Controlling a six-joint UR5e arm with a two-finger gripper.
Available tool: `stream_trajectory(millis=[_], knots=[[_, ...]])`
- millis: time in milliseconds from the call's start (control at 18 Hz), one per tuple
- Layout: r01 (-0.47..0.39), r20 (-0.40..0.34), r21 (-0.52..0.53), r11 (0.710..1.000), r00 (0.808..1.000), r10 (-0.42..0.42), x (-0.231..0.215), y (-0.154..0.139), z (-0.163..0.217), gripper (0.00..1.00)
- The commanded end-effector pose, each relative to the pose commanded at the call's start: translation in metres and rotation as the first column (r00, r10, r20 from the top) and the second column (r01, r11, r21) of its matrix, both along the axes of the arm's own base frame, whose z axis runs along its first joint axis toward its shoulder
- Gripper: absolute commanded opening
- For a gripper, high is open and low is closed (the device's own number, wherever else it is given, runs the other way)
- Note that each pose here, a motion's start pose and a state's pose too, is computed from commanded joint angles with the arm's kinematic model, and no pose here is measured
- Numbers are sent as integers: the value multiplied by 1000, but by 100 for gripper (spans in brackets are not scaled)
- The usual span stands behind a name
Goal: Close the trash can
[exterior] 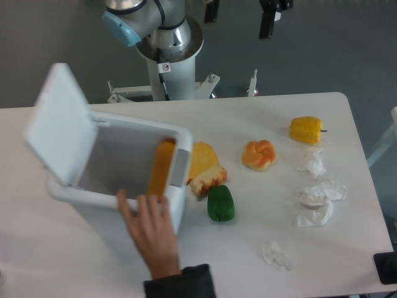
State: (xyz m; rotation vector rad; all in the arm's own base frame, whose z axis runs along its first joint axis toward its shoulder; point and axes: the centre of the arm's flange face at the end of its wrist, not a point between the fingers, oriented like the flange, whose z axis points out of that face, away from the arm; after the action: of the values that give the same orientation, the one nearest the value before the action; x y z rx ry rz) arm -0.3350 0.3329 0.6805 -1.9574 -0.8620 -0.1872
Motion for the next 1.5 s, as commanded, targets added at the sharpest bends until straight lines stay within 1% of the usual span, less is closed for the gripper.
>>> stream_trajectory(millis=[222, 278, 333, 444, 611, 833, 1278, 1500], knots=[[93, 2, 24, 995, 996, -93, 36, 25, 7, 100], [154, -8, 25, 988, 988, -154, 67, 40, 12, 100], [208, 12, 40, 977, 978, -209, 92, 55, 14, 100], [260, 23, 57, 964, 965, -261, 107, 66, 13, 100], [317, 41, 99, 943, 946, -322, 118, 74, 15, 100], [375, 45, 108, 921, 923, -382, 140, 87, 16, 100], [448, 58, 104, 888, 889, -455, 168, 107, 9, 100], [491, 67, 102, 865, 864, -499, 189, 117, 5, 100]])
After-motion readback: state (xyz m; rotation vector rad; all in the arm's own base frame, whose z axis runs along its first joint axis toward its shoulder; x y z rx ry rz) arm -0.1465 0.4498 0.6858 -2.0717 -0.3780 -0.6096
